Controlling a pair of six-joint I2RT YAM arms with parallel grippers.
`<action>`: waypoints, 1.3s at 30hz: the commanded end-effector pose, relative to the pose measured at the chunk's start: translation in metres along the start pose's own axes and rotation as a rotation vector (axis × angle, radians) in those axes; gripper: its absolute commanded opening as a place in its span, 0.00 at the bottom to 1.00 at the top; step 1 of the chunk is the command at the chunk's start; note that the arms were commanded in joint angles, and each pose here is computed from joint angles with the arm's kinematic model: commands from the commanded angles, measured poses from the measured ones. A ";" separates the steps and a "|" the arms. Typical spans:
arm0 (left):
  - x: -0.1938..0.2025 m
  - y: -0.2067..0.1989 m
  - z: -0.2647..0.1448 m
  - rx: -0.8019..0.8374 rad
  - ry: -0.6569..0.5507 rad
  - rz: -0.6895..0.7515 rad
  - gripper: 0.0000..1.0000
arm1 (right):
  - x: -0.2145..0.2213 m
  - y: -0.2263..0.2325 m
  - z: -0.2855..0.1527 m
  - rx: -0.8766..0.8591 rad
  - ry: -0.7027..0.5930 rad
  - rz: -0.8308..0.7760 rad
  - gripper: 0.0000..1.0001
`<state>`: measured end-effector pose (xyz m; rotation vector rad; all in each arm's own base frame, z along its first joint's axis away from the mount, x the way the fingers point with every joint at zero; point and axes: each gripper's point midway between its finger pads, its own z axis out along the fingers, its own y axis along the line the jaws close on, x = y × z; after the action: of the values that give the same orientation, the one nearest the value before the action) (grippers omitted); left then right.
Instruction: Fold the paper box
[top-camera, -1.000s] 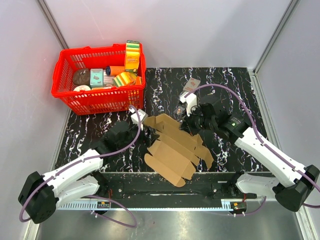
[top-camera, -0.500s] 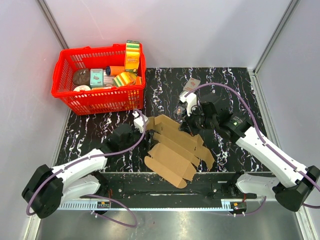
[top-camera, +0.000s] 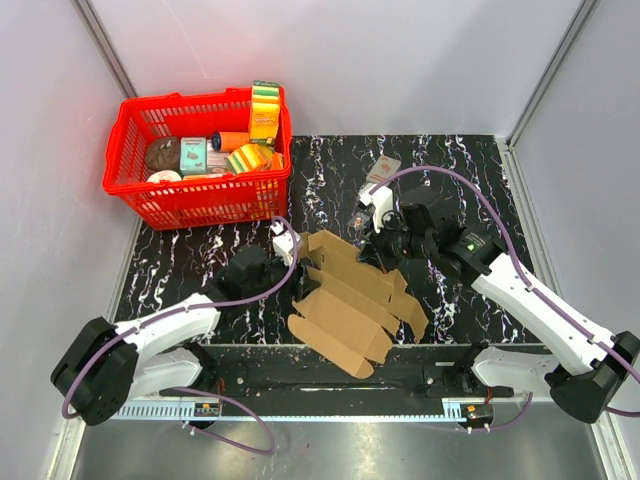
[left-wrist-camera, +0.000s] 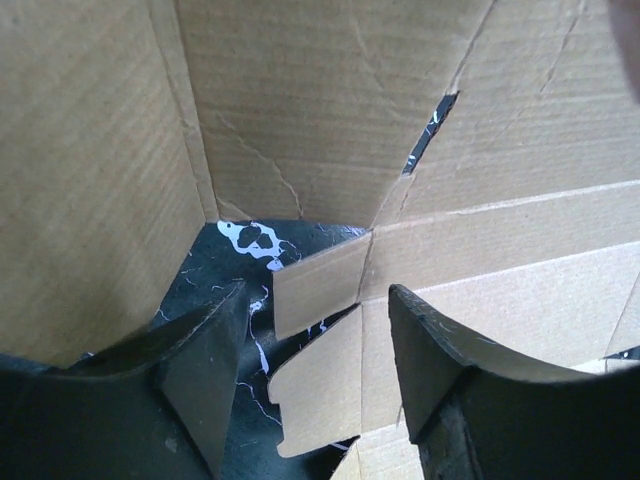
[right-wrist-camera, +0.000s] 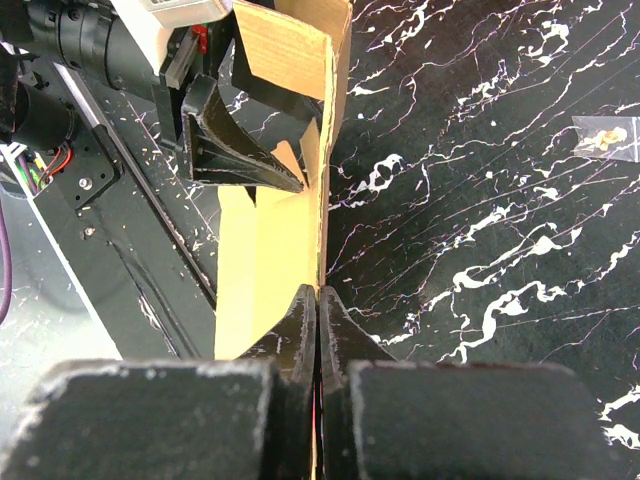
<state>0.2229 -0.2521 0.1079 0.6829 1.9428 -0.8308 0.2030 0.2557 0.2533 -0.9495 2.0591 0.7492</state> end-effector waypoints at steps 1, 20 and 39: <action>-0.023 -0.010 0.006 0.066 -0.065 0.016 0.58 | -0.018 0.010 -0.011 -0.030 -0.063 -0.031 0.00; -0.027 -0.014 0.009 0.082 -0.037 -0.011 0.33 | -0.016 0.007 -0.007 -0.018 -0.069 -0.023 0.00; -0.028 -0.018 0.011 0.095 -0.019 -0.064 0.14 | -0.015 0.001 0.001 0.007 -0.076 -0.001 0.00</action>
<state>0.2226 -0.2656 0.1121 0.6743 1.9776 -0.9225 0.2050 0.2576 0.2544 -0.9298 2.0459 0.7577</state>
